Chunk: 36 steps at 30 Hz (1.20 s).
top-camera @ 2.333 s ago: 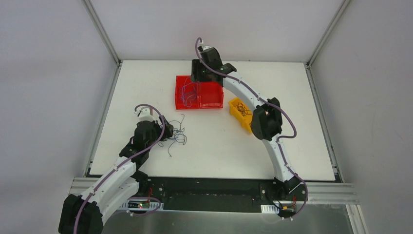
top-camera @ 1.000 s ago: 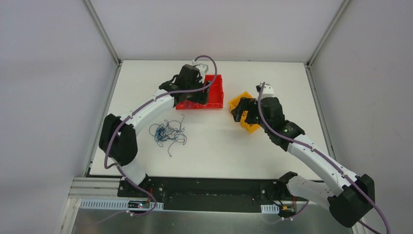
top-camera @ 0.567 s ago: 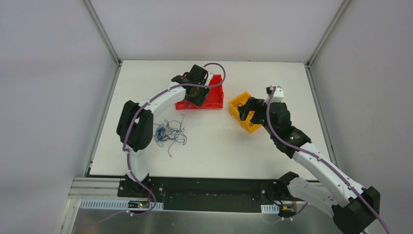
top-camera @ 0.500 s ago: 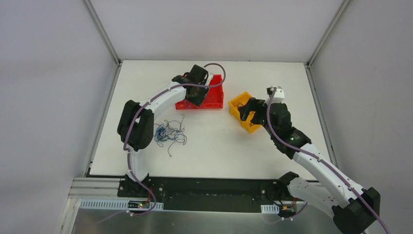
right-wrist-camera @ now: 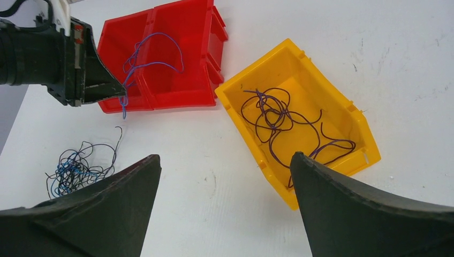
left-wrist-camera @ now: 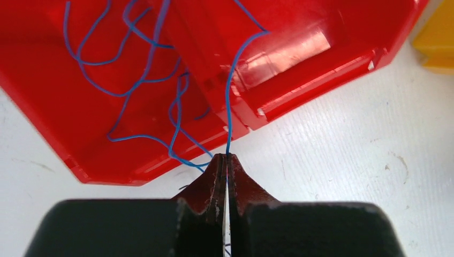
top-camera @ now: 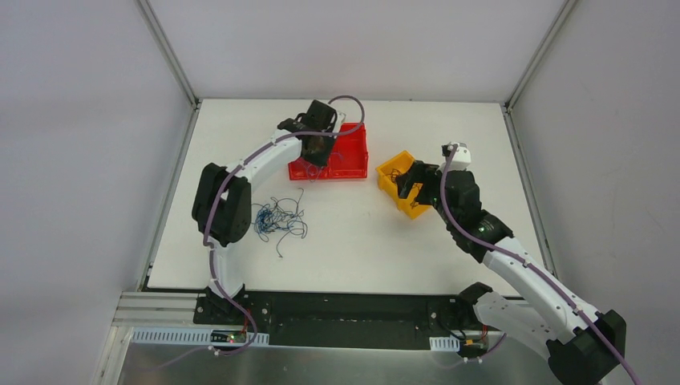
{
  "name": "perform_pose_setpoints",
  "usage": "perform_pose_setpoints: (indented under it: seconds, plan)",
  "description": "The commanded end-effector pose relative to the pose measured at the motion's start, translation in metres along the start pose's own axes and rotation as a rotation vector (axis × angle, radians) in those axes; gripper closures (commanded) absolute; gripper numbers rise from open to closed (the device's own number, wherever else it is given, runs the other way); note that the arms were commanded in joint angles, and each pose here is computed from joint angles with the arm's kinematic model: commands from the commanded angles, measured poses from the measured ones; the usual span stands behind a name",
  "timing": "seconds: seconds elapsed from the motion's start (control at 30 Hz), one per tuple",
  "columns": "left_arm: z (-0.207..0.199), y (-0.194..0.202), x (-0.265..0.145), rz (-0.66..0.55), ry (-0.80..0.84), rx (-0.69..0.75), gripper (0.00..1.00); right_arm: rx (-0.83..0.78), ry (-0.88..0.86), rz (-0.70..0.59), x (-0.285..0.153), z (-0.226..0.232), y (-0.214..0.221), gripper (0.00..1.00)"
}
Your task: Untangle the cables
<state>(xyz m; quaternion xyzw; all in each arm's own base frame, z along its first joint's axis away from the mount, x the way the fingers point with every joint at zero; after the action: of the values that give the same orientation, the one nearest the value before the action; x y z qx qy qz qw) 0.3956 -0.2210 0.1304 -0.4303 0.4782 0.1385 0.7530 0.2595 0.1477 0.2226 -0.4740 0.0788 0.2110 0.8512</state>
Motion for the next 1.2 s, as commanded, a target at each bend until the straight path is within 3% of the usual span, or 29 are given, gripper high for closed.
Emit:
perform_pose_setpoints:
  seconds: [0.0, 0.13, 0.43, 1.17]
  plan:
    - [0.033, -0.020, -0.036, -0.134, -0.034, -0.168, 1.00, 0.026, -0.020, -0.061, 0.000, 0.006, -0.014, 0.05]
    - [0.057, -0.012, -0.039, -0.156, -0.043, -0.325, 1.00, 0.027, -0.021, -0.053, 0.001, 0.006, -0.013, 0.06]
    - [0.089, 0.012, -0.034, -0.114, -0.165, -0.477, 1.00, 0.026, -0.014, -0.052, 0.003, 0.005, -0.012, 0.06]
    - [0.106, 0.028, -0.053, -0.084, -0.266, -0.527, 1.00, 0.026, -0.012, -0.032, 0.006, 0.005, -0.010, 0.06]
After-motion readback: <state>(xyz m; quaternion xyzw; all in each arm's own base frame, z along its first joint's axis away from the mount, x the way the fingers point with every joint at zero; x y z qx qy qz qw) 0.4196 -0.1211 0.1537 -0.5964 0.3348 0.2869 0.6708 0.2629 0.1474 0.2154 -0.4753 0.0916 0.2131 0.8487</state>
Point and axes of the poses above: each gripper's point midway between its finger pads, its own x axis out along the fingers, its own z axis along the line the jaws close on, y = z × x, the point moved 3 cm from there along -x, back along the fingers, and after that the axes turned 13 degrees about x, right-handed, at the moved point
